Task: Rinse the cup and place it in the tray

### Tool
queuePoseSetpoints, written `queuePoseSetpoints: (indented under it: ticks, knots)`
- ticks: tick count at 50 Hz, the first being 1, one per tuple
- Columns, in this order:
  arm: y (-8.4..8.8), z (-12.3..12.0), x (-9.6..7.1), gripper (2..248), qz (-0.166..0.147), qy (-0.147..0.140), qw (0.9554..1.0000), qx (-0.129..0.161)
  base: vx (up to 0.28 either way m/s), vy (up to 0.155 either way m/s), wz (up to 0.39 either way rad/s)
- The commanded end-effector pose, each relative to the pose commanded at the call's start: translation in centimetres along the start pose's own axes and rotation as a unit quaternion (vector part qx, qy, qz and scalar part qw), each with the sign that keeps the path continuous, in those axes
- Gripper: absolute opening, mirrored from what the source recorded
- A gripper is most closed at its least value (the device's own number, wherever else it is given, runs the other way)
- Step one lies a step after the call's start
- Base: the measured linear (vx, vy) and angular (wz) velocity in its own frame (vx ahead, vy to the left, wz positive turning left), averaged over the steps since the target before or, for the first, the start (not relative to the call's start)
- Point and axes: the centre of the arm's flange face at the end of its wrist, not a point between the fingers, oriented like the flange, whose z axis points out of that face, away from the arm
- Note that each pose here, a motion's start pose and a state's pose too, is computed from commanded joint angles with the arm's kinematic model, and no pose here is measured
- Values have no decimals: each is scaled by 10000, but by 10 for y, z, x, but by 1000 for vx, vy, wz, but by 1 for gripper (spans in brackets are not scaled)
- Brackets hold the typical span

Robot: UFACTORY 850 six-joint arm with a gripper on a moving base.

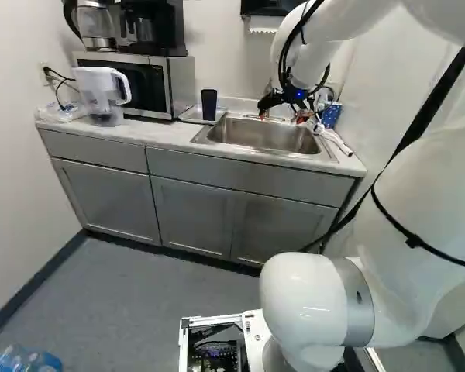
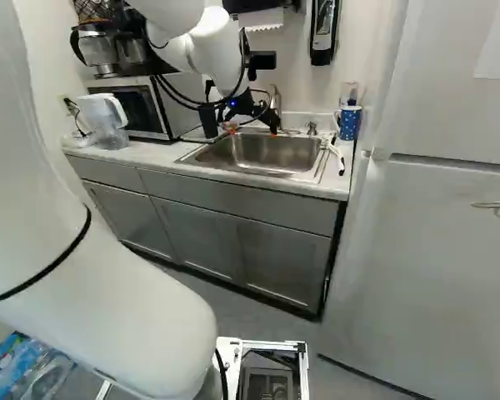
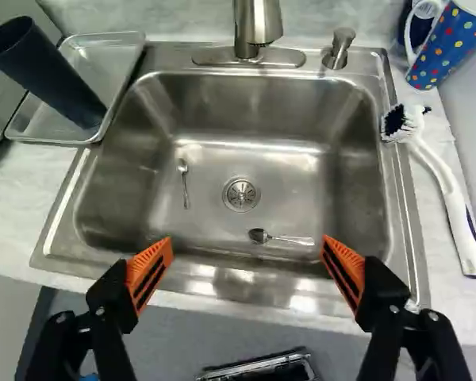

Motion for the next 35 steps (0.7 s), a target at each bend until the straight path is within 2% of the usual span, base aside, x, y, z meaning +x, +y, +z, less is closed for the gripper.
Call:
queuePoseSetpoints:
  ticks: [35]
  knots:
    - [0,0,0,247,0,0,10000,0,-139,-2,3]
